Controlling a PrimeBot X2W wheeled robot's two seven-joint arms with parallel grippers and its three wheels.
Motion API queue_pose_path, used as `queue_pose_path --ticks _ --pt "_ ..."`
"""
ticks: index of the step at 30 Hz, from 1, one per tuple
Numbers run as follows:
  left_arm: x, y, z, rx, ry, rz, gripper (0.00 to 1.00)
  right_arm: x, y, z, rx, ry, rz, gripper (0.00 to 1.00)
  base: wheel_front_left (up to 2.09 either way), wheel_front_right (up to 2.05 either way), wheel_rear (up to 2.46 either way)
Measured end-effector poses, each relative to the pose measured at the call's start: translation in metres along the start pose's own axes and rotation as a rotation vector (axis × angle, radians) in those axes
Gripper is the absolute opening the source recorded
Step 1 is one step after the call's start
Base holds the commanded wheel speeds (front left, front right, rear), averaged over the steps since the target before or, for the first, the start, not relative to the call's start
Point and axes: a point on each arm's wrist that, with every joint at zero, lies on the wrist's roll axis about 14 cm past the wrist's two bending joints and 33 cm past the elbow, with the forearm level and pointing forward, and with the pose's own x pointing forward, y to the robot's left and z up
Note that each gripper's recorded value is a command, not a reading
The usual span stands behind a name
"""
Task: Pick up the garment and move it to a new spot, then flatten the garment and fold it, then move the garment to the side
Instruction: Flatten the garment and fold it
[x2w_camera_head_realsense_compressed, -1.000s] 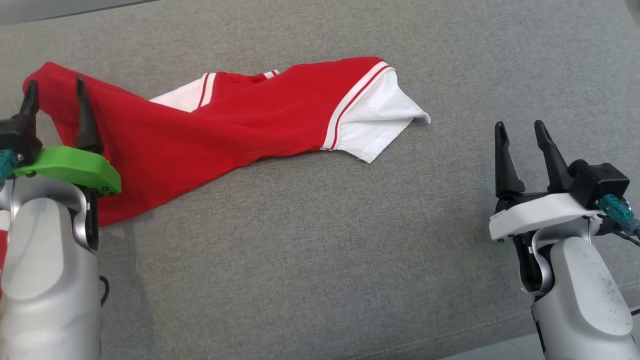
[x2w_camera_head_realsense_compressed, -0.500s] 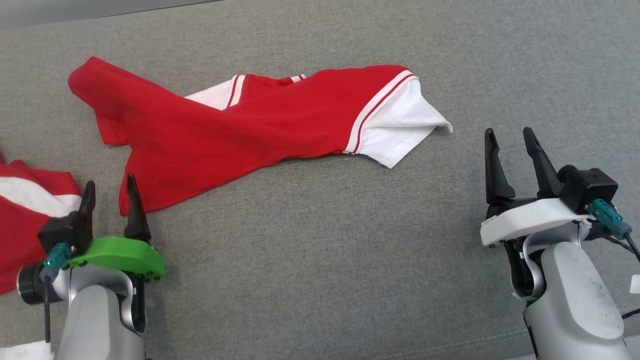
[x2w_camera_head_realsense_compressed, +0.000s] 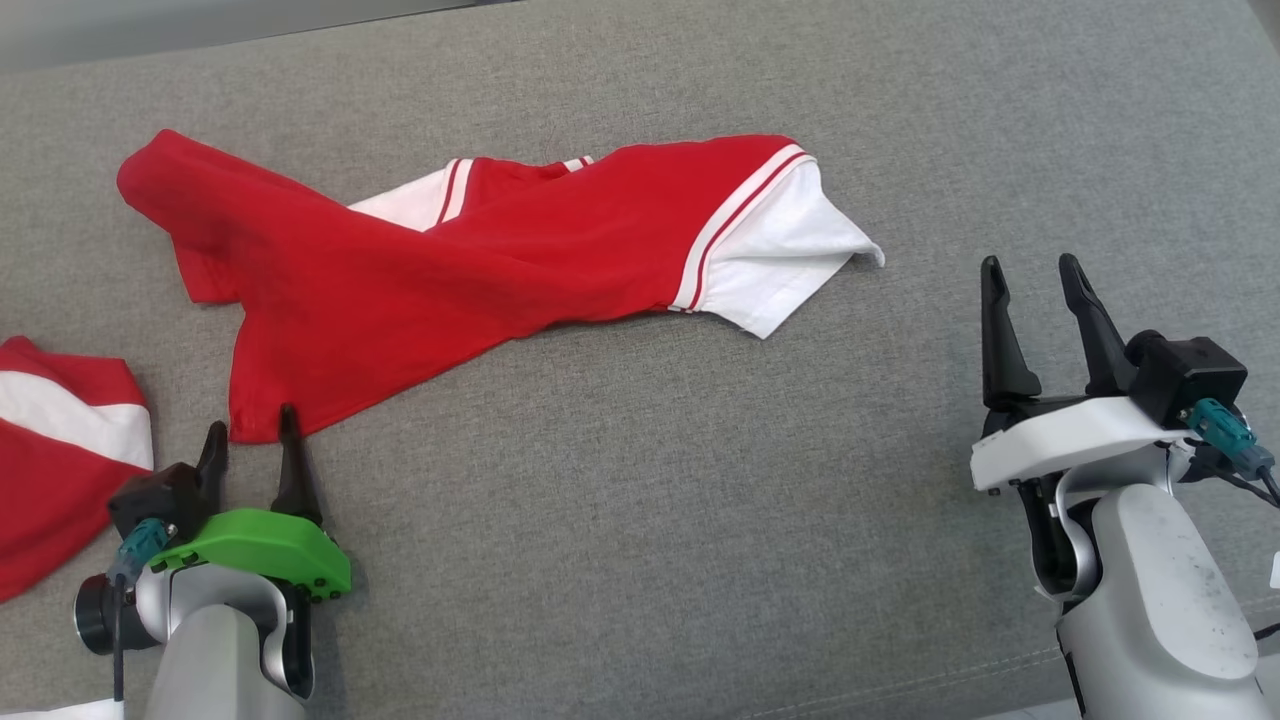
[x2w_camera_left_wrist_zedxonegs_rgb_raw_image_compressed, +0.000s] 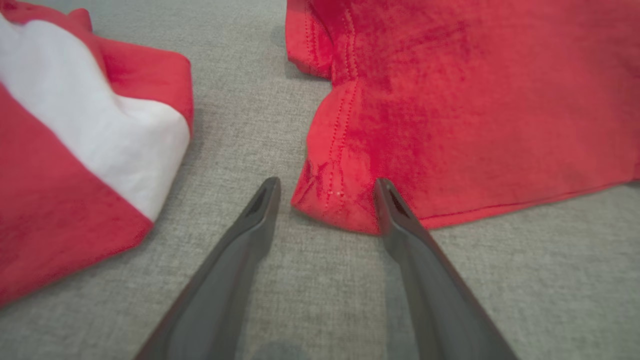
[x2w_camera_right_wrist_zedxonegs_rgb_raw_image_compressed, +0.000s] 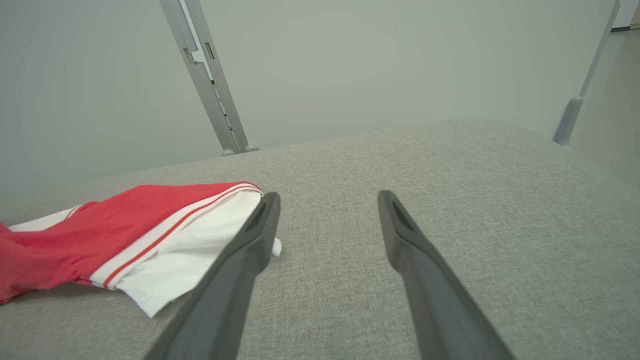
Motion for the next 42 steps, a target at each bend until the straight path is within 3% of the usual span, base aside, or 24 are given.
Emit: queue_pose_path --ticks 10,23,24,25,31,42 --pt "-0.02 0.001 0.004 -0.03 -0.015 0.0 0.0 -0.013 -0.001 0.002 0.008 0.005 -0.01 1.0 0.0 0.0 0.0" --pt "-0.086 0.028 -0.003 -0.068 -0.038 0.095 0.0 -0.025 0.041 -0.017 0.022 0.075 0.102 1.0 0.0 0.0 0.0" --pt "-0.087 0.03 0.0 -0.07 -0.048 0.1 0.33 -0.025 0.044 -0.019 0.016 0.083 0.115 1.0 0.0 0.0 0.0" --pt "-0.089 0.032 0.002 -0.071 -0.055 0.107 1.0 -0.025 0.049 -0.022 0.014 0.09 0.13 1.0 0.0 0.0 0.0" --pt "-0.094 0.035 0.012 -0.063 -0.09 0.111 1.0 -0.019 0.075 -0.043 -0.054 0.158 0.236 1.0 0.0 0.0 0.0" --pt "-0.094 0.043 0.015 -0.064 -0.101 0.134 1.0 -0.005 0.096 -0.087 -0.134 0.277 0.332 1.0 0.0 0.0 0.0"
